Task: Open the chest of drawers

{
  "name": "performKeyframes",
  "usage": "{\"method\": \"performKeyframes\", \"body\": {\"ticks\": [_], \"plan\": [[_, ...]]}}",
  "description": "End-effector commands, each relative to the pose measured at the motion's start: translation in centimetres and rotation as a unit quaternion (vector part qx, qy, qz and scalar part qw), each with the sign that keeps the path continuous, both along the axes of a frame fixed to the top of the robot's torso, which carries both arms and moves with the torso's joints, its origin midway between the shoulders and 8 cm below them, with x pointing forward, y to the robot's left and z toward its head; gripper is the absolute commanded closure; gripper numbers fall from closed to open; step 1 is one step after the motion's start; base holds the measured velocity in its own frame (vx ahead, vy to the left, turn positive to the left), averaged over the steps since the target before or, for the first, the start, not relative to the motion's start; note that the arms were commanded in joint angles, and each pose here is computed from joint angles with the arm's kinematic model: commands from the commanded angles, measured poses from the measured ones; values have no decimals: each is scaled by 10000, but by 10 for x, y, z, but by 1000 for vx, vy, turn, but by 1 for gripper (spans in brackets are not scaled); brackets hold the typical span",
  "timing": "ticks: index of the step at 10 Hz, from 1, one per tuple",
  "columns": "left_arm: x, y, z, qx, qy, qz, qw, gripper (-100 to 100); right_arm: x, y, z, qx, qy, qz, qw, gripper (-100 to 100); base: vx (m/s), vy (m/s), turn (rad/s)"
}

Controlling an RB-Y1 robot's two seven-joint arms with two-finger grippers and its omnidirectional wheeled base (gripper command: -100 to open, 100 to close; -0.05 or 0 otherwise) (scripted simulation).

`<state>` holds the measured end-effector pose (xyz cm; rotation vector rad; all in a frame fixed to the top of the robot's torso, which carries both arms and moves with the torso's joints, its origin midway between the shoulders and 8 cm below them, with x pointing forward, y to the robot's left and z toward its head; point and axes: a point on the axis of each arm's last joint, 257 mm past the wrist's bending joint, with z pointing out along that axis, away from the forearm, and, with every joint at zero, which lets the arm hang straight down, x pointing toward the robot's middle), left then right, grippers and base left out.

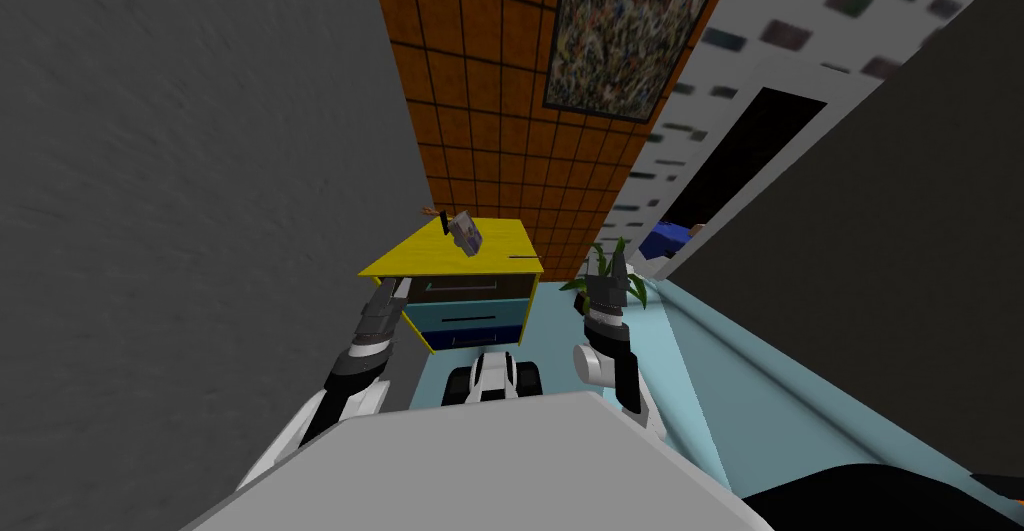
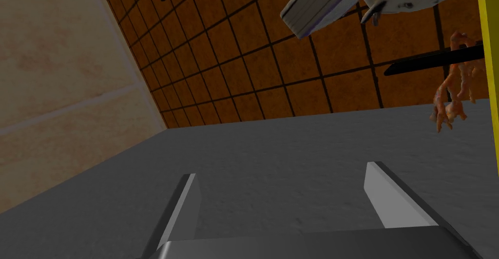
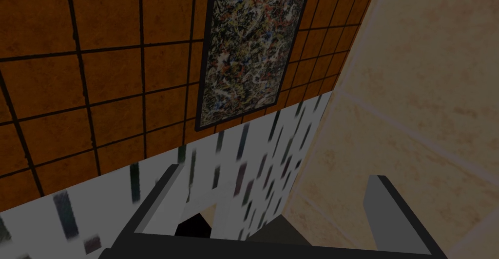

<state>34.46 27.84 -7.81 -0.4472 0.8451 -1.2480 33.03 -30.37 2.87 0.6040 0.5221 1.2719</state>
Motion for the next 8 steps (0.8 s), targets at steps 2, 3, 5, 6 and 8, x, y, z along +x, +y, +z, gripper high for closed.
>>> {"method": "performKeyframes", "body": {"ticks": [2,3,5,6,8], "plan": [[-2,2,-26,93,71,-20,9999,-100,0,0,0,0,0,0,10000,0,37,-16,13],[-1,3,-33,84,148,-2,9999,-100,0,0,0,0,0,0,10000,0,44,-15,6],[-5,4,-47,153,142,-30,9998,-100,0,0,0,0,0,0,10000,0,50,-18,17],[-4,6,-54,143,224,-12,9996,-100,0,0,0,0,0,0,10000,0,44,-16,6],[-6,7,-65,170,261,-17,9995,-100,0,0,0,0,0,0,10000,0,39,-15,8]]}}
